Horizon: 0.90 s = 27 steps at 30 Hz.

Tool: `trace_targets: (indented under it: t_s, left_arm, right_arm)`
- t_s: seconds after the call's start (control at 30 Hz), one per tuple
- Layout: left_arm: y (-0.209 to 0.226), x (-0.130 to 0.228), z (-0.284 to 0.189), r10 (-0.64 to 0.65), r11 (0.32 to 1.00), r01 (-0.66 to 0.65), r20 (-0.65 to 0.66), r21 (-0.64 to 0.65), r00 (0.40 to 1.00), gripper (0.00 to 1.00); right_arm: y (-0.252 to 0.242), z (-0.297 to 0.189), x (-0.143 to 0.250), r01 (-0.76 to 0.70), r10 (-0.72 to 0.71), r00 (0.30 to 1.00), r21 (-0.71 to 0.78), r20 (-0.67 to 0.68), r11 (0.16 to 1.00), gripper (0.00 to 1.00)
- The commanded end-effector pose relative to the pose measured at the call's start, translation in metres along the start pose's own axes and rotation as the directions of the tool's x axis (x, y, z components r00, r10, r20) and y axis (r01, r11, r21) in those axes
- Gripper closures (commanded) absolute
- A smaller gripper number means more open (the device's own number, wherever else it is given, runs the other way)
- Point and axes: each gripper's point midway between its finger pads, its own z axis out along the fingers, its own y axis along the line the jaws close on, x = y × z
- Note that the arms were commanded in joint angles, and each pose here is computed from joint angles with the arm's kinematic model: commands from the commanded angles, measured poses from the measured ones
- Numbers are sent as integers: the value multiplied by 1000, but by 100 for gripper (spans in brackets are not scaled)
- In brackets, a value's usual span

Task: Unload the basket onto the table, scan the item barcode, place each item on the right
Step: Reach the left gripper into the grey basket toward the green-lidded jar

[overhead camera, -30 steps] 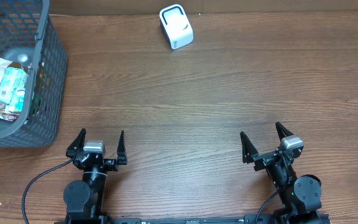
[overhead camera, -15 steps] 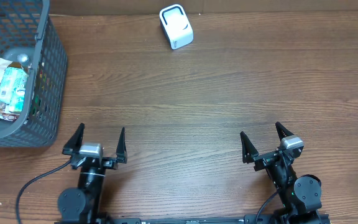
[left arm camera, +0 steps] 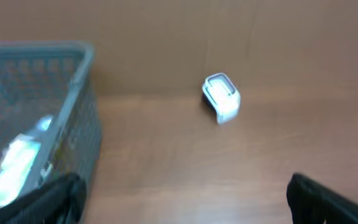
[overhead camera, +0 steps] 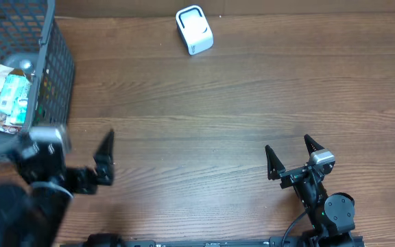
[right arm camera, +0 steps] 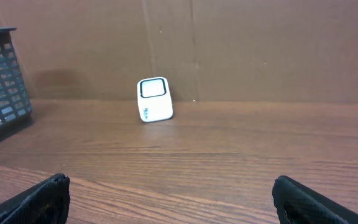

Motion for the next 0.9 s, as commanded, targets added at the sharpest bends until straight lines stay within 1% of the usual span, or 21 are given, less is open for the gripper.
trace_targets:
  t_s: [0.0, 0.1, 0.2, 0.27, 0.37, 0.43, 0.6, 0.67, 0.7, 0.87]
  left_arm:
    - [19, -31, 8, 46, 994, -64, -195, -90, 980, 0]
    - [21, -47, 22, 35, 994, -62, -289, -87, 957, 0]
    - [19, -59, 42, 32, 996, -55, -321, -63, 947, 0]
    - [23, -63, 59, 71, 993, -97, -336, -60, 939, 0]
    - [40, -70, 89, 87, 982, -138, -340, -127, 936, 0]
    - [61, -72, 106, 41, 967, -124, -344, -221, 938, 0]
    - [121, -68, 134, -57, 928, -80, -349, -365, 935, 0]
    - [151, -66, 140, -105, 907, -48, -335, -419, 936, 0]
    - [175, -63, 142, -147, 891, -17, -323, -454, 935, 0]
    - [226, -42, 141, -249, 857, 50, -327, -513, 912, 0]
  right_arm:
    - [2, 0, 2, 8, -8, 1000, -9, 1, 1000, 0]
    - [2, 0, 2, 8, -8, 1000, -9, 1, 1000, 0]
    - [2, 0, 2, 8, -8, 1000, -9, 1, 1000, 0]
    - [2, 0, 3, 8, -8, 1000, -9, 0, 1000, 0]
    - [2, 0, 2, 8, -8, 1000, -9, 1, 1000, 0]
    - [2, 0, 2, 8, -8, 1000, -9, 1, 1000, 0]
    - [2, 0, 2, 8, -8, 1000, -9, 1, 1000, 0]
    - [2, 0, 2, 8, -8, 1000, -9, 1, 1000, 0]
    - [2, 0, 2, 8, -8, 1000, -9, 1, 1000, 0]
    - [2, 0, 2, 8, -8, 1000, -9, 1, 1000, 0]
